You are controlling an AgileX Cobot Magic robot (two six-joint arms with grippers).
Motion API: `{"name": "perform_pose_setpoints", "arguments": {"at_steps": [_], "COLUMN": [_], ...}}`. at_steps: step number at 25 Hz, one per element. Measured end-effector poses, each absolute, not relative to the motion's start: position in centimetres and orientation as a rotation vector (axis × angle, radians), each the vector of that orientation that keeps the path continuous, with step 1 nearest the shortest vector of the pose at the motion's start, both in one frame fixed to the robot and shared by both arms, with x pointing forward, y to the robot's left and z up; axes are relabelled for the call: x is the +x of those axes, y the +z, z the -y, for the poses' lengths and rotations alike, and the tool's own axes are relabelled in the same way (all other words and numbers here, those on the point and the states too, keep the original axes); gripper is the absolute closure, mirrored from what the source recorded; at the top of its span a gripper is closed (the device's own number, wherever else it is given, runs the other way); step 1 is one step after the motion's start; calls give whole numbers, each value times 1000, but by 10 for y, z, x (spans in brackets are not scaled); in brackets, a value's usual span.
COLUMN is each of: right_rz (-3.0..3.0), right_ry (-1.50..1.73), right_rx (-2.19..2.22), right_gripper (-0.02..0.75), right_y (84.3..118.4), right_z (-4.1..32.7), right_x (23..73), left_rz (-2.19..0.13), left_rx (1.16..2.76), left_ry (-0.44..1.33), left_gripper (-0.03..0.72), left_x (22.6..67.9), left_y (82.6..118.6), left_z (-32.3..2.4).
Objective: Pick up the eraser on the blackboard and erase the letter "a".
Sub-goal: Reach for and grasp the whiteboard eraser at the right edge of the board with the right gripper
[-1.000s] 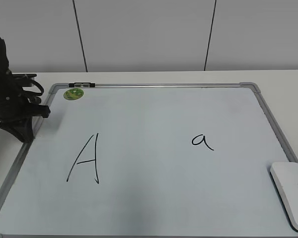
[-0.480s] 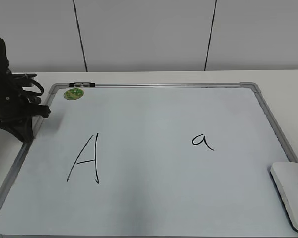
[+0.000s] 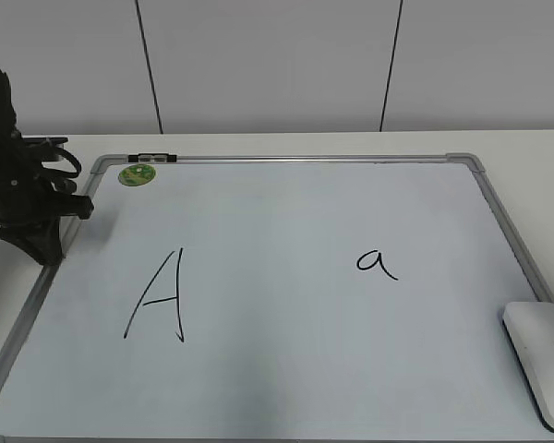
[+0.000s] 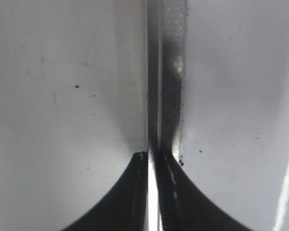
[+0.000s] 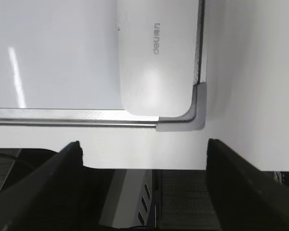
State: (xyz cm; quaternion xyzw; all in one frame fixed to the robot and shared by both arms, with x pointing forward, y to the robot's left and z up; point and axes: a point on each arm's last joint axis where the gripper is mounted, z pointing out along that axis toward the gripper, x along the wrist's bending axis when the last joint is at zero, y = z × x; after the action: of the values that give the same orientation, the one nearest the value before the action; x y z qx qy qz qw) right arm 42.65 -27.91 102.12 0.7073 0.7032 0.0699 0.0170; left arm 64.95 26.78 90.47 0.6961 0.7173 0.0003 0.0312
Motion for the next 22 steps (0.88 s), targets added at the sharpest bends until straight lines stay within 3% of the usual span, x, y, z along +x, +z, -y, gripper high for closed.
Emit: {"name": "perform_pose_setpoints", "arguments": {"at_steps": [4,9,22], "right_rz": [-2184,-2198,-2170], "right_ry": [216,187,93], "right_rx": [2208,2222,2229], "right_gripper": [142,72,67], "right_y": [1009,990,953], "right_z": [278,277,280], "right_x": [440,456,481], "left_rz": [-2210,-2211,-2212], "left_rx": [2142,2139,2135], "left_ry": [-1,-4,-8], "left_gripper": [647,643,633], "left_x": [649,649,650], "left_y": [905,905,905], "left_z": [-268,-267,-267]}}
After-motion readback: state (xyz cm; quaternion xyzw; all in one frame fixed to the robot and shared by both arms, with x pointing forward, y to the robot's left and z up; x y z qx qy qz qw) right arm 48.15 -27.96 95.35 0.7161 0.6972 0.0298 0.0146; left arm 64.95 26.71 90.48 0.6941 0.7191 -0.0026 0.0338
